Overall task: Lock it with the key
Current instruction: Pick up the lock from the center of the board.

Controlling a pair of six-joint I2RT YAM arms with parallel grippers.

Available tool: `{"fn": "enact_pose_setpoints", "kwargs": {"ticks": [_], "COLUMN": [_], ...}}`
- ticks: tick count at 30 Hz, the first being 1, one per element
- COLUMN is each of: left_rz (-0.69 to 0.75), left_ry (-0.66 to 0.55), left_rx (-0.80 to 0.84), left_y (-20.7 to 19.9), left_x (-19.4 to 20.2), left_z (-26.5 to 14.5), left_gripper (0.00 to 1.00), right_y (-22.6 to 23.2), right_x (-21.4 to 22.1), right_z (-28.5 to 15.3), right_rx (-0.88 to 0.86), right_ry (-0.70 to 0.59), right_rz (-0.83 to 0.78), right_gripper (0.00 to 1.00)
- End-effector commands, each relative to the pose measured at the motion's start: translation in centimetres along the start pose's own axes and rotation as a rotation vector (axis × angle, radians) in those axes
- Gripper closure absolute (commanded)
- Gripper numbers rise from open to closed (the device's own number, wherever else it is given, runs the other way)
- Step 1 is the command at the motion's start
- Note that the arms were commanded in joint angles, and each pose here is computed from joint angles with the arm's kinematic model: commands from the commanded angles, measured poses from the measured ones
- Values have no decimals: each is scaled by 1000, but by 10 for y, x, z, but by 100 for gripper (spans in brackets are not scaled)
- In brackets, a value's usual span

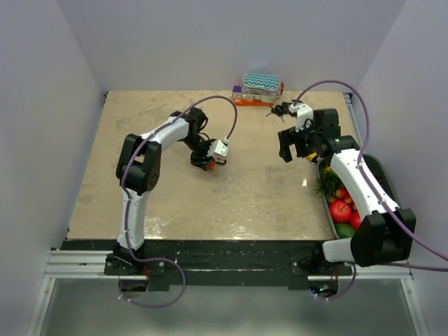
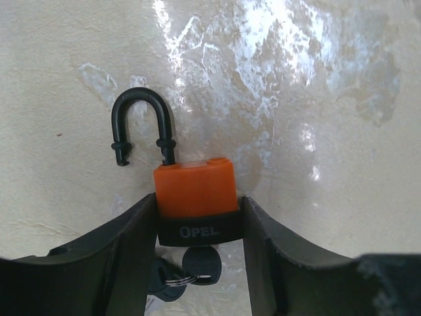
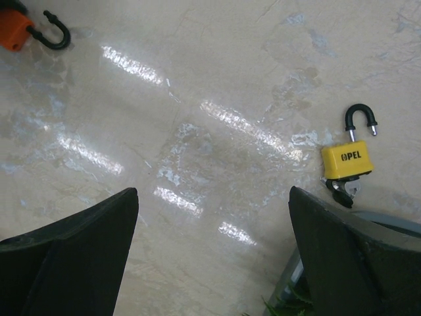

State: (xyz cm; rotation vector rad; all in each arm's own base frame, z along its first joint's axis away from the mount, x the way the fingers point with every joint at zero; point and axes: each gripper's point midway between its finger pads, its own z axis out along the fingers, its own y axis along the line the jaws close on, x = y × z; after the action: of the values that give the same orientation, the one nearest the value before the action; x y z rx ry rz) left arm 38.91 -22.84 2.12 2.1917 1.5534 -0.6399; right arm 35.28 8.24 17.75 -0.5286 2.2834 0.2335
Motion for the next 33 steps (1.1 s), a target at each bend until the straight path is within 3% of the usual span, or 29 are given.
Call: {"fn": "enact_pose_setpoints", "kwargs": {"ticks": [1,3,5,6,7,9,10,14,18,24,29,33], "left_rz": [-189,-387,-461,-617,-609,-805,-835,-1099,-1418,-1710,-1808,-2003], "left_ry": [-157,-231,-324,-381,-453,-534,-599,-737,-907,-1114,-1181,-1174], "left_rx": [-270,-329,-477,-534,-625,-702,-774,-852,-752,-536,-479,-471], "left_y": [38,39,57,61,72,72,77,83,80,64,53,47], "left_x": [-52,-66,-86,-92,-109,-110,-120,-130,-146,-167,-172,-162], "left_z": [-40,-50,-79,-90,-117,-128,-151,-184,-189,-193,-197,-194], "left_gripper": [100,100,100,100,100,100,100,100,100,100,100,100], "right_y": [8,10,11,14,14,18,19,25,28,66,97,125], "right_x": [-35,-48,-60,-63,-71,-76,-87,-101,-120,-130,-136,-146], "right_z": [-18,-25,-30,-32,-37,-41,-48,-58,-60,-39,-23,-18], "right_rx": [-20,-21,-18,-28,-28,-42,-51,-82,-51,-48,-80,-88], "right_ry": [-133,-181,-231,-242,-280,-312,-369,-475,-600,-601,-592,-600], "right_rz": [84,130,182,230,250,318,320,386,403,396,421,396], "right_gripper": [1,1,1,1,1,1,1,1,1,1,1,1]}}
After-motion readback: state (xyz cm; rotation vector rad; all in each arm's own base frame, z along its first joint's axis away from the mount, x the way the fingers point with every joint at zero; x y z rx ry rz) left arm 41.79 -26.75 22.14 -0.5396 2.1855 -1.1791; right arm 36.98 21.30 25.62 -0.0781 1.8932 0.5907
